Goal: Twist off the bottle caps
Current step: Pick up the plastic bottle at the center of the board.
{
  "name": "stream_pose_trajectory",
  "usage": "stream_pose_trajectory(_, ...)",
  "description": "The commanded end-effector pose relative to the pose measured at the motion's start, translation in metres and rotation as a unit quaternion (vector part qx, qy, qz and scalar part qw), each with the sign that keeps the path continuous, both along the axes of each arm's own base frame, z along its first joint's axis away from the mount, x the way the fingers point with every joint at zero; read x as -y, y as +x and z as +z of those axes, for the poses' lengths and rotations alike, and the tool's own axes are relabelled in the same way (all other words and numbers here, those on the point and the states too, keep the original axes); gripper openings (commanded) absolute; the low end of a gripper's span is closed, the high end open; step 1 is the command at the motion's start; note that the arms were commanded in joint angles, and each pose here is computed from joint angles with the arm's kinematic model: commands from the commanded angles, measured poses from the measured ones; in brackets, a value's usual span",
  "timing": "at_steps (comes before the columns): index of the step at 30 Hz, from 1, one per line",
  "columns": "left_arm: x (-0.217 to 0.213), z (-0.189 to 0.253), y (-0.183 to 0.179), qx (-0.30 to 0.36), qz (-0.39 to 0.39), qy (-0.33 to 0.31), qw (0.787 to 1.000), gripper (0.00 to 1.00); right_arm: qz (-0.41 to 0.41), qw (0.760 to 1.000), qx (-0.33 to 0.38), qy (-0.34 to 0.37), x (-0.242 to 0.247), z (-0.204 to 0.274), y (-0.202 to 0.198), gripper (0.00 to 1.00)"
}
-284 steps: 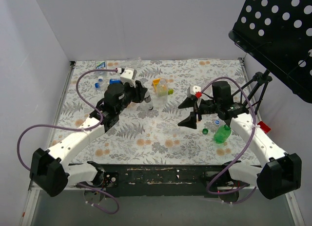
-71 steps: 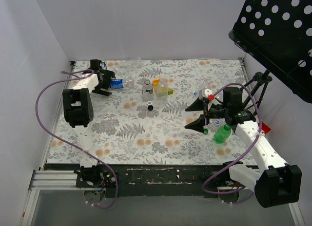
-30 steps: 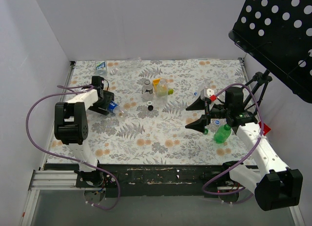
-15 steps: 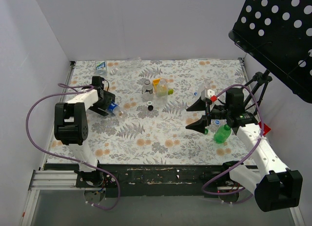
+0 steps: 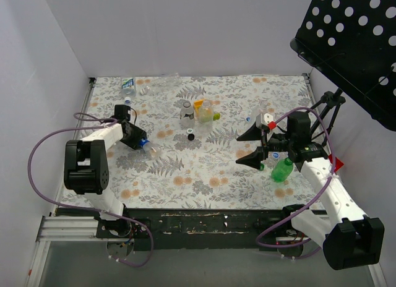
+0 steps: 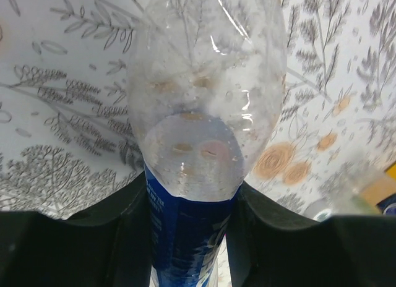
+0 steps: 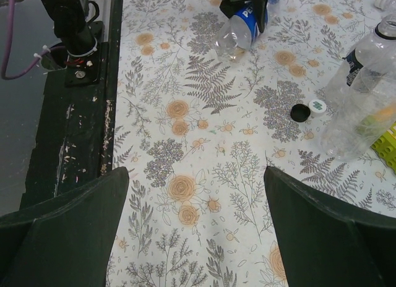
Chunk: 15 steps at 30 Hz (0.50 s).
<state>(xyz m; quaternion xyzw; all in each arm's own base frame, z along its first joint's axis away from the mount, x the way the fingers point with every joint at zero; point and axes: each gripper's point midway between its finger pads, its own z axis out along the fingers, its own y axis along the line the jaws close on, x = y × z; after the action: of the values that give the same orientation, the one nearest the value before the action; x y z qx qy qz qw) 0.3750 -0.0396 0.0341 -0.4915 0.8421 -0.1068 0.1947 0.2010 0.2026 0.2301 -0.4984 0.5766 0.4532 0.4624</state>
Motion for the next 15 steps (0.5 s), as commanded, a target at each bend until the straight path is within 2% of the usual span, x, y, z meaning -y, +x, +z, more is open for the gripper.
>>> stream_pose_trajectory(1,0.008,0.036,-0.001,0.081,-0.075,0.008,0.994,0.23,0.009,1.000,0.017,0.012,0.000,0.008,-0.003,0.98)
stream_pose_trajectory(9,0.005,0.067,-0.014,0.156,-0.167,0.064,0.971,0.20,0.006,1.000,0.016,0.012,0.001,0.010,-0.002,0.98)
stream_pose_trajectory(12,0.014,0.087,-0.016,0.206,-0.228,0.075,0.949,0.19,0.007,1.000,0.016,0.011,0.001,0.011,-0.002,0.98)
stream_pose_trajectory(15,0.026,0.110,-0.023,0.264,-0.290,0.084,0.916,0.18,0.006,1.000,0.014,0.009,0.001,0.011,-0.002,0.98)
